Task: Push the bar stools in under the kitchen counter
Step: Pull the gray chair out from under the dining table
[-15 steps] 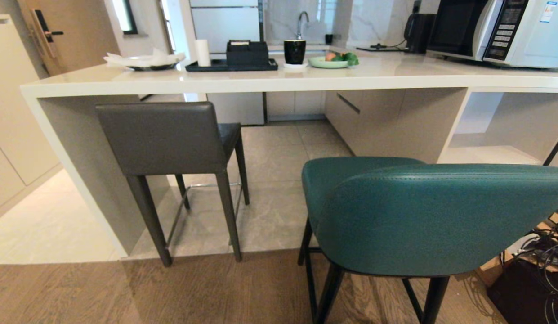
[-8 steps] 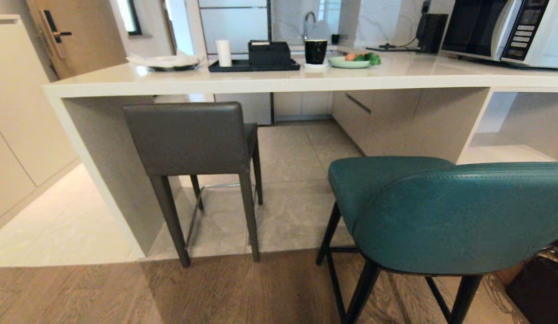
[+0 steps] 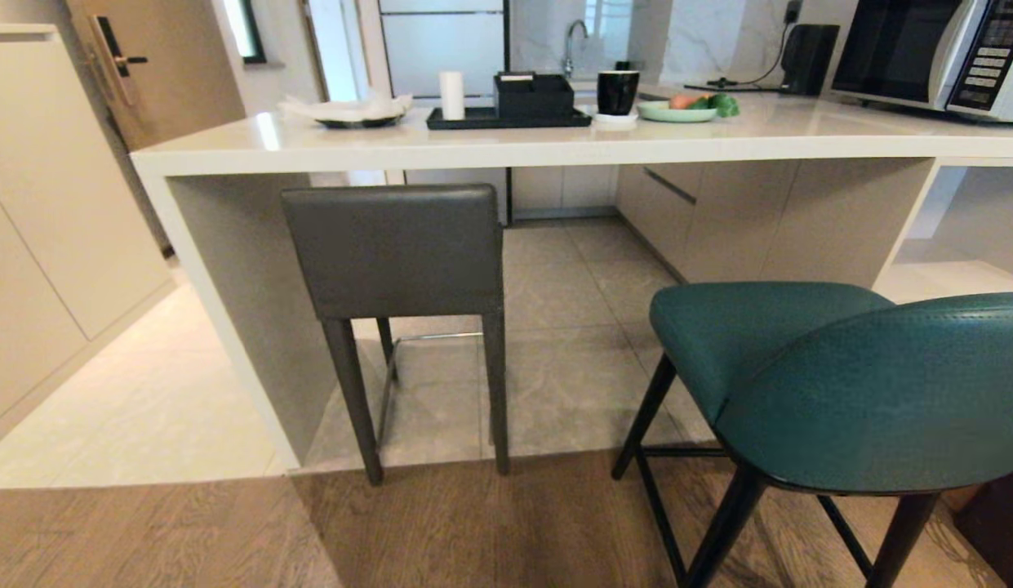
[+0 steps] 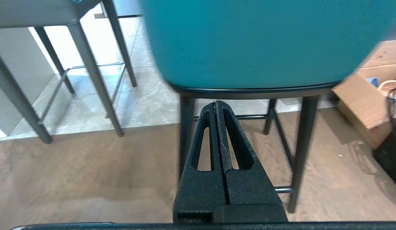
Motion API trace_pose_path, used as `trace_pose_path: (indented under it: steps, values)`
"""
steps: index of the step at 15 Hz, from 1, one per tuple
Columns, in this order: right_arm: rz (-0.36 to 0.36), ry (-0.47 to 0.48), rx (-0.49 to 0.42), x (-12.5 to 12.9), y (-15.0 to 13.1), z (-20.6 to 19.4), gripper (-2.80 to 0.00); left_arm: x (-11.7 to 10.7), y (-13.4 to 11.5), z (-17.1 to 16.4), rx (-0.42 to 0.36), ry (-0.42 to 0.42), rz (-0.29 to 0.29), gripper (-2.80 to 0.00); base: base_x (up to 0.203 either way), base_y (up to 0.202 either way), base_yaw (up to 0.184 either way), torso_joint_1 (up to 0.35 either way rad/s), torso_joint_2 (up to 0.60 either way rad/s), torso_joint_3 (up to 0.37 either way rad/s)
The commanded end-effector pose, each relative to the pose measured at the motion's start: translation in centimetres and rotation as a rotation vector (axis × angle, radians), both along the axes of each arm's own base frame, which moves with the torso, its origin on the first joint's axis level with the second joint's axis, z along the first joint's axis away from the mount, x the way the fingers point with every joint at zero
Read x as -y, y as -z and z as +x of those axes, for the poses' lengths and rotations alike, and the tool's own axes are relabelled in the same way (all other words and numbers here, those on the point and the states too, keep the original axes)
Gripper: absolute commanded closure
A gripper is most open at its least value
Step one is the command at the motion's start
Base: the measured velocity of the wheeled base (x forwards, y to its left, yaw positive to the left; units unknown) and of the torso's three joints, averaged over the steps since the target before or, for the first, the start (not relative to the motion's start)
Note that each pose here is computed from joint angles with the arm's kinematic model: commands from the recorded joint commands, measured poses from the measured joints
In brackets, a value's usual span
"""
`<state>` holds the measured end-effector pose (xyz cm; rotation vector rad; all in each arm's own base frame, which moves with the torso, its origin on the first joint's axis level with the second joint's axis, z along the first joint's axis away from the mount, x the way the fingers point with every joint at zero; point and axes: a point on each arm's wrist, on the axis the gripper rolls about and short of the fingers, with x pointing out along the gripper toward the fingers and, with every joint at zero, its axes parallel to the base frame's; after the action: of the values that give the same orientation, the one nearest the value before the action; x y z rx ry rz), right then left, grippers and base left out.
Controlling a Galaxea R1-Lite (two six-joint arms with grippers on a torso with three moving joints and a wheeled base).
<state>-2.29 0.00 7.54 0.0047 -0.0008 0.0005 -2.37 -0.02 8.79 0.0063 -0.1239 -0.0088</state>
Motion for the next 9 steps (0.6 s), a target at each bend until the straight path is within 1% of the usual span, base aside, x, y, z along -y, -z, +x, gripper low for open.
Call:
trace_pose_path:
  steps: [1,9]
  values:
    - [0.0,-0.001,-0.001,0.0,-0.01,0.01,0.0,0.0,1.09,0.34,-0.04,0.0,0.0,0.0,0.0,0.193,-0.003,0.0,0.0,-0.002]
    - [0.0,0.0,-0.002,0.0,0.01,0.01,0.0,0.0,1.09,0.34,-0.04,0.0,0.0,0.0,0.0,0.196,-0.002,0.002,0.0,0.003]
